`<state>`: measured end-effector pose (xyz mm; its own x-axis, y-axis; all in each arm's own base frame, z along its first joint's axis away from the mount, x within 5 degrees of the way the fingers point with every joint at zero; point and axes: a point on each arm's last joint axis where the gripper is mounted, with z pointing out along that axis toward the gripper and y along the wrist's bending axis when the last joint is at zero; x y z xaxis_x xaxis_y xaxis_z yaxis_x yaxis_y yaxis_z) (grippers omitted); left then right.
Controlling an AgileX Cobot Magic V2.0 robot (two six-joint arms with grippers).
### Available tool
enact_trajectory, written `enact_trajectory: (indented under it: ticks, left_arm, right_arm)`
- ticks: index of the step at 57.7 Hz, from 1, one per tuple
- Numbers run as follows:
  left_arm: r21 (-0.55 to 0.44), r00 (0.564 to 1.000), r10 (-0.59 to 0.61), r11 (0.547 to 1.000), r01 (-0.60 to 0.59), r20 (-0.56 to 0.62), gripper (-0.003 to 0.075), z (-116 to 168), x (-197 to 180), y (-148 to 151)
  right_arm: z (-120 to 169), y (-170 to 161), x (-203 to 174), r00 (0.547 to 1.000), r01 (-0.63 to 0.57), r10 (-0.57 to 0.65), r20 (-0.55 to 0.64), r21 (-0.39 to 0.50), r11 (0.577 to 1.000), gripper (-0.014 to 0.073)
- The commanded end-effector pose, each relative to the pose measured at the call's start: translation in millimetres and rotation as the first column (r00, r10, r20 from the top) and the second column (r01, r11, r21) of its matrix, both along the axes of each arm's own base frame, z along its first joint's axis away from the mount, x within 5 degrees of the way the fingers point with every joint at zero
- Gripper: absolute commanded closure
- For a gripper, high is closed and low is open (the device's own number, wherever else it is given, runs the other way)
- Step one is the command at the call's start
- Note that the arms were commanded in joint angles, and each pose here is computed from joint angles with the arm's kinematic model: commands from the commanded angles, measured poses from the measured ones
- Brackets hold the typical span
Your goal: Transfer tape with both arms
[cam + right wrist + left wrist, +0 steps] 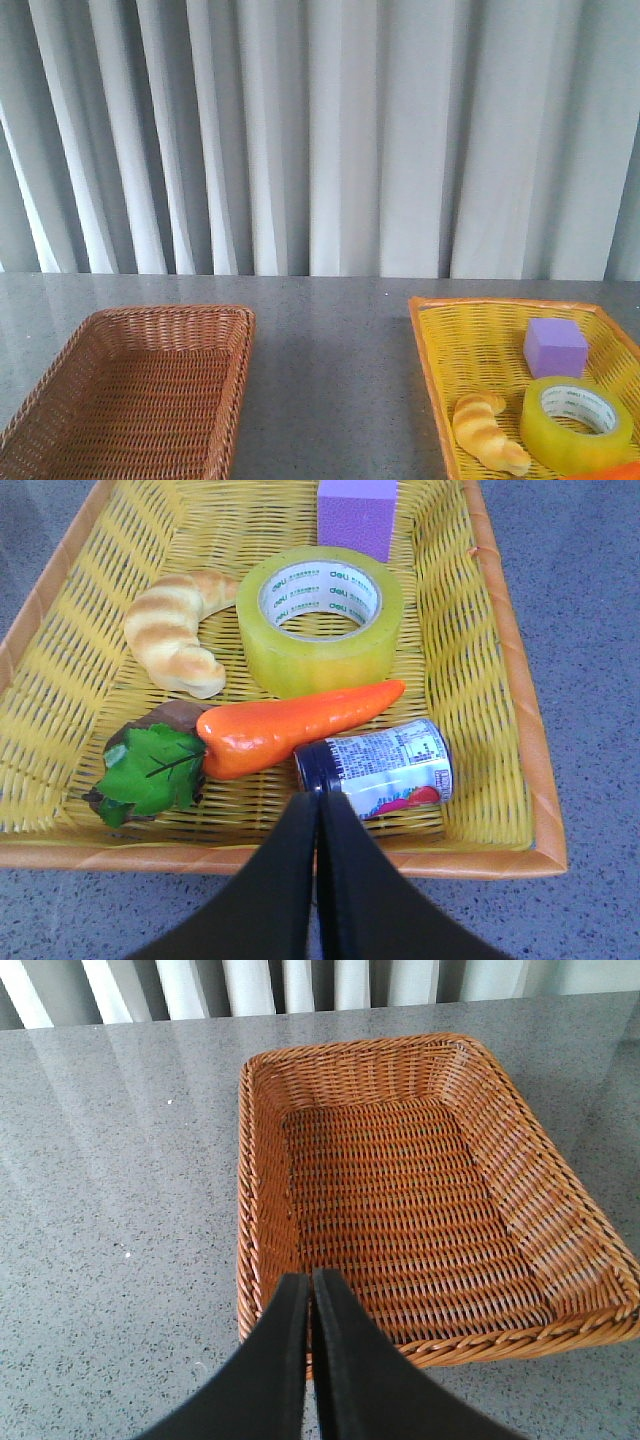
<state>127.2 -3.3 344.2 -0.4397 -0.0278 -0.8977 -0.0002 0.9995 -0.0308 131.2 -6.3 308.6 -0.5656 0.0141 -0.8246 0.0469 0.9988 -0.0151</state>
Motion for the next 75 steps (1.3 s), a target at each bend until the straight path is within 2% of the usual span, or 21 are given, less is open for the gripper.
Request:
enact_trajectory:
  ticks: [1, 7, 13, 23, 25, 30, 37, 57, 69, 75]
  left_arm:
    - [-0.007, 0.996, 0.001, 1.0, 0.0, 0.089, 0.0706, 15.5, 1.6, -0.1]
    - [-0.006, 0.996, 0.001, 1.0, 0.0, 0.088, 0.0639, 15.4, 1.5, 0.0]
    - [-0.005, 0.996, 0.001, 1.0, 0.0, 0.091, 0.0512, 15.6, 1.6, 0.0]
    - [-0.006, 0.995, 0.0, 1.0, 0.0, 0.098, 0.0246, 16.2, 1.8, 0.0]
    - [-0.006, 0.995, 0.0, 1.0, 0.0, 0.098, 0.0207, 16.2, 1.8, 0.0]
    - [-0.006, 0.995, 0.0, 1.0, 0.0, 0.098, 0.0142, 16.2, 1.8, 0.0]
    - [-0.006, 0.995, 0.0, 1.0, 0.0, 0.1, 0.013, 16.4, 1.9, 0.0]
    - [-0.006, 0.993, 0.0, 1.0, 0.001, 0.114, 0.013, 17.6, 2.3, -0.1]
    - [-0.008, 0.993, -0.001, 1.0, 0.002, 0.118, 0.013, 18.0, 2.5, -0.2]
    - [-0.008, 0.993, -0.001, 1.0, 0.002, 0.118, 0.013, 18.0, 2.5, -0.2]
  right_arm:
    - [14.0, -2.0, 4.6, 0.996, 0.008, -0.007, 0.086, -0.018, 1.0, 0.0596]
    - [13.9, -2.0, 4.6, 0.996, 0.005, -0.003, 0.085, -0.024, 1.0, 0.0572]
    - [13.8, -2.0, 4.5, 0.997, -0.008, 0.012, 0.082, -0.047, 0.999, 0.0489]
    - [13.3, -2.0, 4.2, 0.997, -0.01, 0.014, 0.075, -0.05, 0.999, 0.0218]
    - [13.3, -1.9, 4.2, 0.997, -0.01, 0.014, 0.075, -0.049, 0.999, 0.0155]
    - [13.3, -1.9, 4.2, 0.997, -0.01, 0.014, 0.075, -0.049, 0.999, 0.0058]
    - [13.3, -1.9, 4.2, 0.997, -0.01, 0.013, 0.075, -0.046, 0.999, 0.0002]
    - [16.5, -0.6, 5.9, 0.996, -0.009, 0.011, 0.088, -0.016, 1.0, 0.0024]
    - [30.0, -0.4, 31.0, 0.999, -0.023, 0.022, -0.025, -0.007, 1.0, 0.0045]
    - [38.2, 3.7, 50.7, 0.995, -0.076, 0.077, -0.07, 0.014, 0.997, 0.0045]
